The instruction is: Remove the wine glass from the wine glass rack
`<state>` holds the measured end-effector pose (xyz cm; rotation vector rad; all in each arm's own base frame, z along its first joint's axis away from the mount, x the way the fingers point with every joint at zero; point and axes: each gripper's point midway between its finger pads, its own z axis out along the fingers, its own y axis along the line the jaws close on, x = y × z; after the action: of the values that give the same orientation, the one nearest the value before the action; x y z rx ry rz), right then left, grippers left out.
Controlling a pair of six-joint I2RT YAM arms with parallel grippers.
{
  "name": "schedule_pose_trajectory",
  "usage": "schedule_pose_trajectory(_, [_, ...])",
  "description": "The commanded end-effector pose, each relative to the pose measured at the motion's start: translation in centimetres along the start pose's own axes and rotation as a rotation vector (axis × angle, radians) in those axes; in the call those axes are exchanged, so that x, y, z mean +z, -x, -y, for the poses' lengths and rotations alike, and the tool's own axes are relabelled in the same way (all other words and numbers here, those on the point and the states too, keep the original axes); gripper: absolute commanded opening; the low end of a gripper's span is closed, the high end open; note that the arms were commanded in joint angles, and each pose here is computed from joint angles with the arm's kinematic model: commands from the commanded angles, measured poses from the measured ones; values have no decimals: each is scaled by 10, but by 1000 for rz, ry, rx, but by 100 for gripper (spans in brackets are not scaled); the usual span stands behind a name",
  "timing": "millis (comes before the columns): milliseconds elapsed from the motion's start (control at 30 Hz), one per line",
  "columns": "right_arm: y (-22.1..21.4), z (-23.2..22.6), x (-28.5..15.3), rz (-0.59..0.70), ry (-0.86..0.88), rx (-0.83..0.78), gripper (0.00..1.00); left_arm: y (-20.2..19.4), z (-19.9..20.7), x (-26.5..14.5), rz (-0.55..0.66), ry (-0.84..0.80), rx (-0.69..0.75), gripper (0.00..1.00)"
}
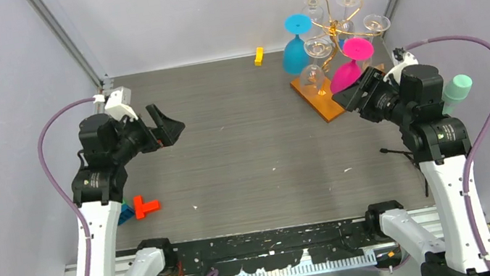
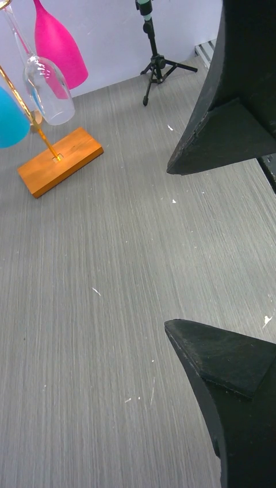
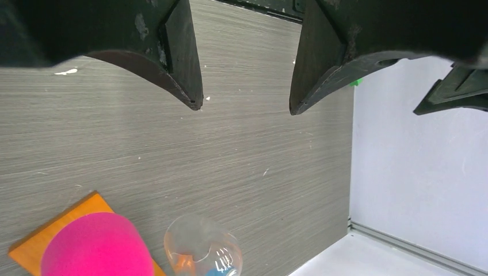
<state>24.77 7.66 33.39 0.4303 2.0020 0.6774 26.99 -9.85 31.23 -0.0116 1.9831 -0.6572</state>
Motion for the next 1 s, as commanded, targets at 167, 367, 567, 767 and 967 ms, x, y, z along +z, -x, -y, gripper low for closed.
schedule_pose_trajectory(167, [13, -36, 4, 34, 173, 86, 63, 8, 7, 0, 35, -36, 6, 100])
schedule_pose_trajectory(367, [32, -53, 7, 85, 235, 204, 68, -1, 6, 0, 17, -42, 15, 100])
schedule_pose_trajectory(567, [69, -54, 14, 229, 217, 418, 71, -6, 9, -4, 17, -61, 32, 100])
schedule_pose_trajectory(767, [96, -42, 21, 363, 161, 566, 71, -10, 8, -3, 13, -68, 27, 100])
schedule_pose_trajectory(967, [91, -38, 56, 312, 97, 592, 66, -13, 6, 1, 8, -68, 15, 100])
